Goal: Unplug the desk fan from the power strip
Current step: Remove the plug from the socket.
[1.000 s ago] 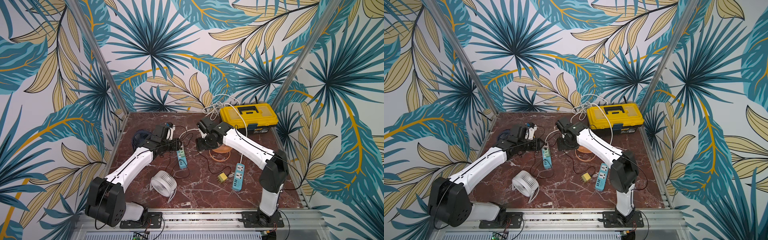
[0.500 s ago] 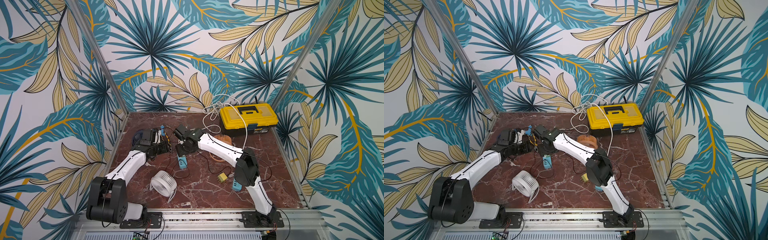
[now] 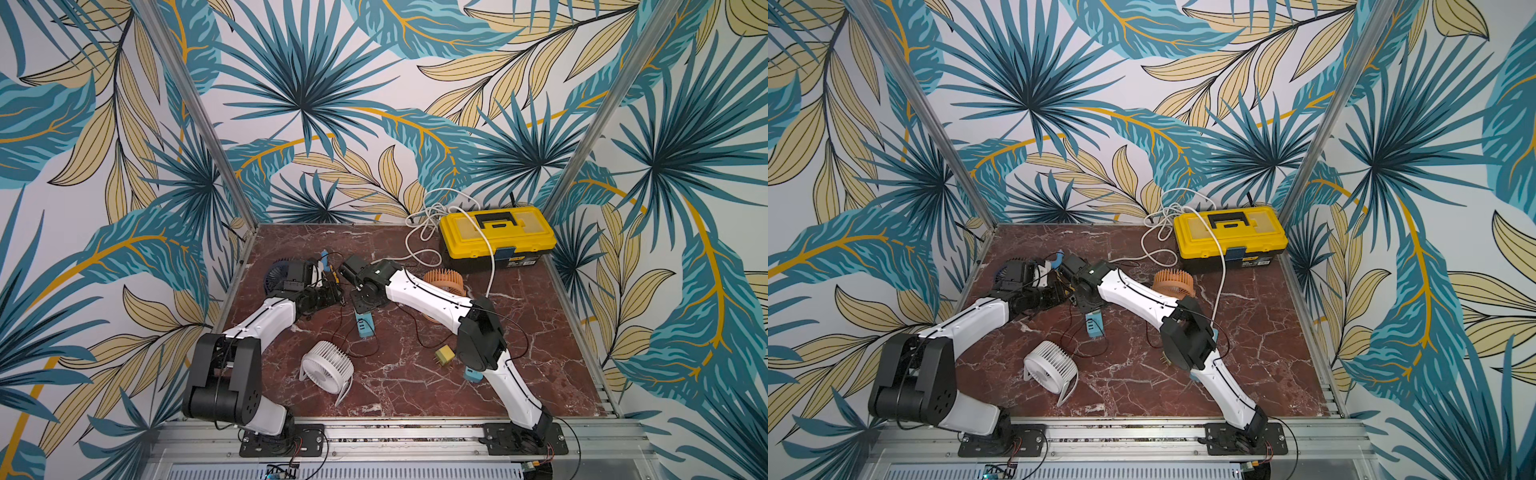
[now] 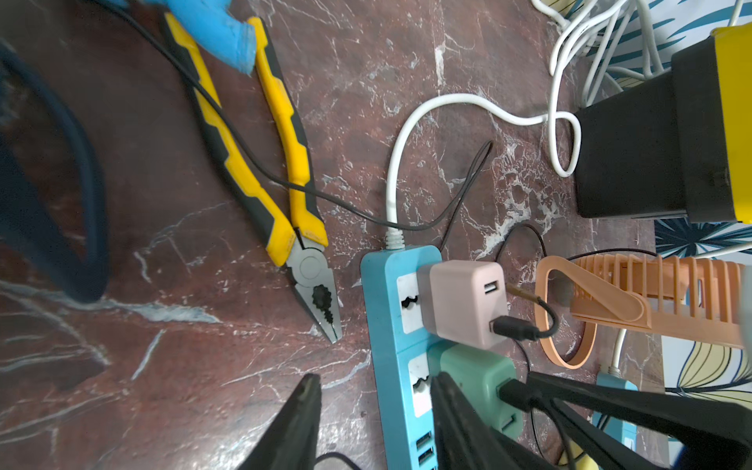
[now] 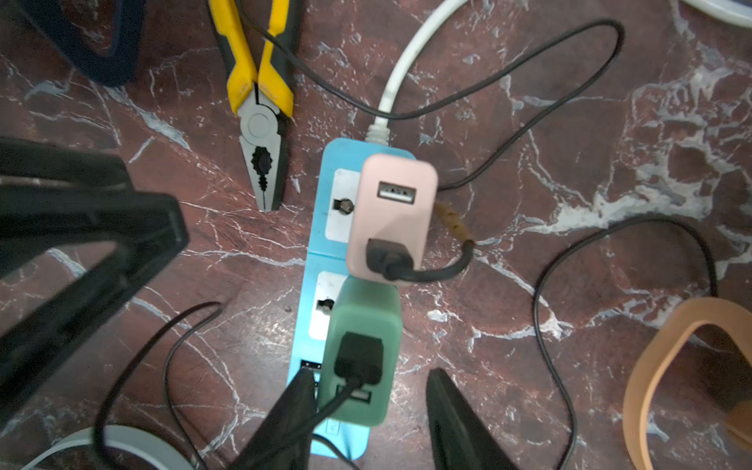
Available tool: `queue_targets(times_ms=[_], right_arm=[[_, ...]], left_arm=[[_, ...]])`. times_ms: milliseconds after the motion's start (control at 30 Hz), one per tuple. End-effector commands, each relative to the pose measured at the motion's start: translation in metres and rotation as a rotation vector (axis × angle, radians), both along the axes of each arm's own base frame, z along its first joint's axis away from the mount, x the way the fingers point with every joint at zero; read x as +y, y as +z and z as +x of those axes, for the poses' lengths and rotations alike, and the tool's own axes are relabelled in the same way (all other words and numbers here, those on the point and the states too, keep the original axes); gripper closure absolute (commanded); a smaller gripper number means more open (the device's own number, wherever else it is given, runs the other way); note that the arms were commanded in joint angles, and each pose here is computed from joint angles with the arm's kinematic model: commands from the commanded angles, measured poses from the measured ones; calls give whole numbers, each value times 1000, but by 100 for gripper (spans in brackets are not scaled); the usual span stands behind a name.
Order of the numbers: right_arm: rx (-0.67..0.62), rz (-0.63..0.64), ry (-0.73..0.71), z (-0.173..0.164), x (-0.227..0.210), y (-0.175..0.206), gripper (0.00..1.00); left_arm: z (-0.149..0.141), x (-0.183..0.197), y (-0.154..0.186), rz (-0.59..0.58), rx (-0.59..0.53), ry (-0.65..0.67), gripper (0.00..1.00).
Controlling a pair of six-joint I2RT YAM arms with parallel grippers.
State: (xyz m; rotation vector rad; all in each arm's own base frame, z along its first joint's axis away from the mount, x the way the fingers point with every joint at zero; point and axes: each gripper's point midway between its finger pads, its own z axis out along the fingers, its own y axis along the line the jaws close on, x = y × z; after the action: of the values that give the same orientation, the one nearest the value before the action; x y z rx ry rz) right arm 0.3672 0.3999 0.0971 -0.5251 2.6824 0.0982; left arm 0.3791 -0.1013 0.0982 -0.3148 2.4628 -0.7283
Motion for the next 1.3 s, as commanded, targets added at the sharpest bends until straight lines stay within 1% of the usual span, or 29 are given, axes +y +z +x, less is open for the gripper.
queue_targets(times_ms=[0,167,367,633,667,767,1033,1267], right_arm=[[13,-48,-3,-1,-2,-16,55],[26,-37,2,-1,3,-23,63],[40,-41,8,-2,4,-30,64],[36,-34,8,-1,6,-30,83],[35,-32,6,-1,6,-30,85],[32,-32,3,-1,6,-29,85],[35,-26,-1,-1,6,-30,86],[37,-4,-4,-2,9,-29,87]], left_arm=[[4,-1,-1,-28,-7,0,52],[5,-4,-7,-47,13,-2,52],[4,-5,-15,-50,40,-5,52],[0,-19,-31,-65,81,-33,52],[0,-21,-32,-64,84,-40,52],[0,-28,-37,-55,102,-61,54],[5,-47,-51,-52,137,-108,54],[3,-49,-63,-40,169,-102,54]])
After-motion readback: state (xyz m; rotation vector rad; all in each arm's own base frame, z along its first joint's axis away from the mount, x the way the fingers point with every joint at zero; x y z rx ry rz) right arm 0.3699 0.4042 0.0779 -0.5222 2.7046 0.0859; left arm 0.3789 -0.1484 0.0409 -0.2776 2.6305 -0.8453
